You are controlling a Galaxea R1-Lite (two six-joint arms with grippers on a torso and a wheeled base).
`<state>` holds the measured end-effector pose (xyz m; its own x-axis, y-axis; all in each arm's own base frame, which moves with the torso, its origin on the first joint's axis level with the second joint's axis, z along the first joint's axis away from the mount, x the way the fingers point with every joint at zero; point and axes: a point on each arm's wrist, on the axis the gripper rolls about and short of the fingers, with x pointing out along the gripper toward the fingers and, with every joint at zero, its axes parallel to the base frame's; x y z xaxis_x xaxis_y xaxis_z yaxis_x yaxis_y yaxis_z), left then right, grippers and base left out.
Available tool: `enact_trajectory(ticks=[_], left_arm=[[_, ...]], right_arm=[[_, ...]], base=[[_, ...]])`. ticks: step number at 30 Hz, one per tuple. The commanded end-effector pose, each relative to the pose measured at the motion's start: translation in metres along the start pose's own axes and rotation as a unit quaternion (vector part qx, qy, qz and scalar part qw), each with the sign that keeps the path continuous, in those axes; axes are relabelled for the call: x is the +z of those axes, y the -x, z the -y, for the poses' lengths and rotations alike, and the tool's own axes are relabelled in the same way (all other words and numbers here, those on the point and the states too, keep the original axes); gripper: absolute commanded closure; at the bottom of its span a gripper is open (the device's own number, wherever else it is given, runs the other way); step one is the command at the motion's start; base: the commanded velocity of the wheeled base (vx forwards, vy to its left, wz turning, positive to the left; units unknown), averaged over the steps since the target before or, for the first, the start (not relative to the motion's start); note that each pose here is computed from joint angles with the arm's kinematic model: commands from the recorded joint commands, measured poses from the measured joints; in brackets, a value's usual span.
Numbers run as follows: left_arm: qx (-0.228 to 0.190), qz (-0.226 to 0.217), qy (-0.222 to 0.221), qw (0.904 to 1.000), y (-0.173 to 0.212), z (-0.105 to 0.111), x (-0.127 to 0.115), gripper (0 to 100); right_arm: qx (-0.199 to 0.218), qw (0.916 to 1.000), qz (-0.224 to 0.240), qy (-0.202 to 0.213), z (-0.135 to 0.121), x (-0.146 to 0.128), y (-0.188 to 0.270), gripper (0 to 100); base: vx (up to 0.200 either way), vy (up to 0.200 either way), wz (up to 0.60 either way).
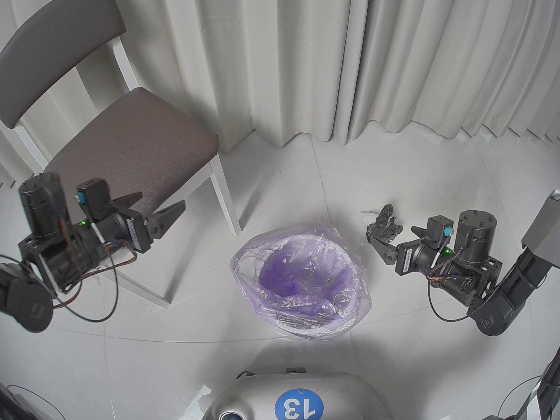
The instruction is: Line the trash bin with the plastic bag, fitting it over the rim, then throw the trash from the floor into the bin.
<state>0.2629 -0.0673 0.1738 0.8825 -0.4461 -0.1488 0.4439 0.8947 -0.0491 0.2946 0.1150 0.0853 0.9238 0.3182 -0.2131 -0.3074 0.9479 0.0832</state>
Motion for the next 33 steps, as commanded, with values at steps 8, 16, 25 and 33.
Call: enact_trajectory(ticks=[8,16,25,33], left_arm=[[-0.033,-0.164,-0.017,0.9857,-0.087,0.027,-0.074,0],[-0.018,-0.220,-0.042,0.9745,-0.126,0.010,-0.130,0],[-0.001,-0.147,-0.033,0.9887,-0.156,-0.004,-0.157,0],[0.026,-0.155,-0.008,0.9876,-0.163,-0.026,-0.163,0]], right_arm=[[0.012,0.9996,0.014,0.021,-0.006,0.010,0.038,0],[0.021,0.9994,-0.015,0.022,-0.009,-0.005,0.037,0],[0.021,0.9987,-0.040,0.024,-0.009,-0.028,0.019,0],[0.022,0.9989,-0.032,0.028,-0.009,-0.032,0.016,0]], base=[[0.000,0.000,0.00],[0.000,0.000,0.00],[0.000,0.000,0.00],[0.000,0.000,0.00]])
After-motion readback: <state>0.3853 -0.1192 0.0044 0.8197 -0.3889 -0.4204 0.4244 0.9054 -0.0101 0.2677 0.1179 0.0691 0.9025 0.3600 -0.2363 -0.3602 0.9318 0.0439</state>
